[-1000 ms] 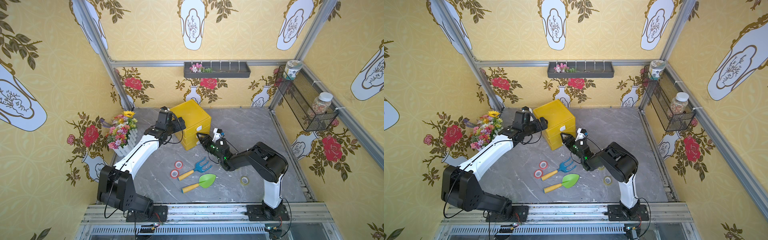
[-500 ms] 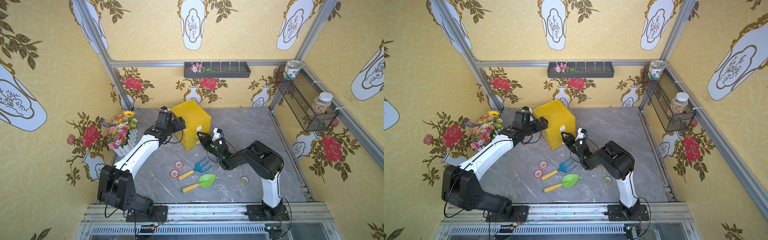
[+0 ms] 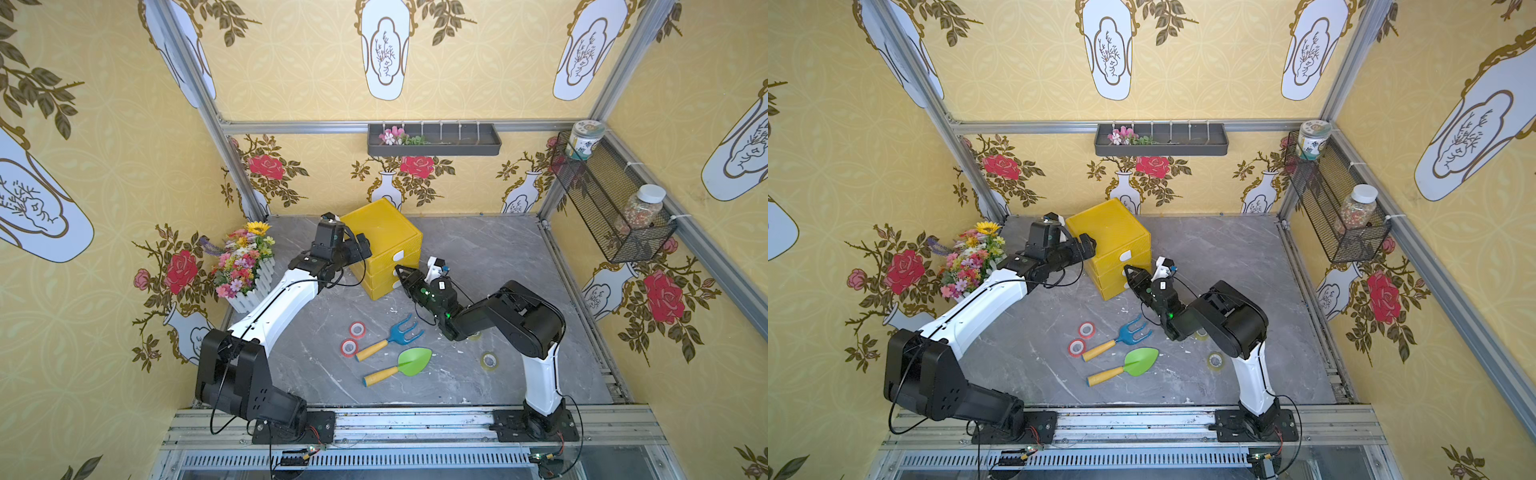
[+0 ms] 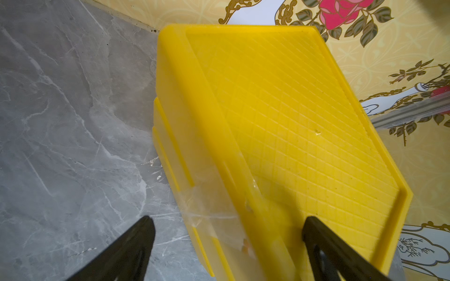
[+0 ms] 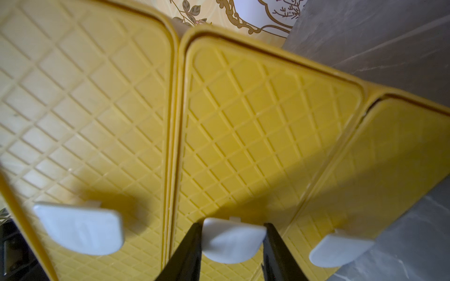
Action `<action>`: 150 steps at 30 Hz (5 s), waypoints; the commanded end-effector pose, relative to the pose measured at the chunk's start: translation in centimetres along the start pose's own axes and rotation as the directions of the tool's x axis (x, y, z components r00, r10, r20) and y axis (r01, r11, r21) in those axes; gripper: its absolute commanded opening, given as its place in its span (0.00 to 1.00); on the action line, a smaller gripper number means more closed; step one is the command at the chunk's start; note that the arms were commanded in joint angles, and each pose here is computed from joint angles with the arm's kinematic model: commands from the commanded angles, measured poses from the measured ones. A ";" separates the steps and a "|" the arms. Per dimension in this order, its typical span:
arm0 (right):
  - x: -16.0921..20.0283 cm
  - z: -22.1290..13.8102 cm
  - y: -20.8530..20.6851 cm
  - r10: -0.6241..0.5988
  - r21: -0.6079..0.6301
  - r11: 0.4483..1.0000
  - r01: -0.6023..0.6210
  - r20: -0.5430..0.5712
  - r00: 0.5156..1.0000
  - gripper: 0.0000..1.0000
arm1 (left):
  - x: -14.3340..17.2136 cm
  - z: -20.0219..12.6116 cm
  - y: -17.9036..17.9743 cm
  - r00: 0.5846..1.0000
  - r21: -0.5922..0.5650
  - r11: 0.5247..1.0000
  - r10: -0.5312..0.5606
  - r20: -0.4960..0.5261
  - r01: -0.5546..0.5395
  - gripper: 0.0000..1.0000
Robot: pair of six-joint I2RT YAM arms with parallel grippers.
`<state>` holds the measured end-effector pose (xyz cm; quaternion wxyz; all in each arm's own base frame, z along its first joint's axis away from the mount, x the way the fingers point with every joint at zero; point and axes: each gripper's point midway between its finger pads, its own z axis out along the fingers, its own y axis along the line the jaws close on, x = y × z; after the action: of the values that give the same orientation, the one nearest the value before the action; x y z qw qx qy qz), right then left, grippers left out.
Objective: Place the transparent tape into the drawer according to color
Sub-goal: Open the drawer in the storage box, then pick up the tape at the center of the board.
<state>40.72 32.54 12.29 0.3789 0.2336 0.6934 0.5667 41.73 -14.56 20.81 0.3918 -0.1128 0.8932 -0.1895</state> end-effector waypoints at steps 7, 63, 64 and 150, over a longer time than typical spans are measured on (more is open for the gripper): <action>0.4 -2.0 0.5 -0.009 -0.026 1.000 0.009 -0.008 1.000 0.39 | 2.6 0.5 2.0 0.995 -0.070 0.997 0.015 -0.098 -0.022 1.00; 3.7 -13.6 -1.7 -0.011 0.141 0.990 0.023 -0.087 0.996 0.71 | 2.2 -0.1 1.6 0.997 -0.045 0.999 0.001 -0.082 -0.004 1.00; 3.6 -14.1 -1.8 -0.023 0.168 0.985 0.039 -0.096 0.995 0.71 | 2.1 -0.2 1.6 0.997 -0.045 0.999 0.000 -0.078 -0.004 1.00; -6.7 -22.4 -3.4 -0.301 0.701 0.402 0.590 -0.507 0.808 0.42 | 5.6 -7.1 2.1 0.993 0.073 0.992 -0.099 -0.060 0.104 1.00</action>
<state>27.10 12.69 10.57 0.2308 0.1229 0.9623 0.0750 32.29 -12.74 20.35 0.3516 -0.1423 0.8933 -0.2412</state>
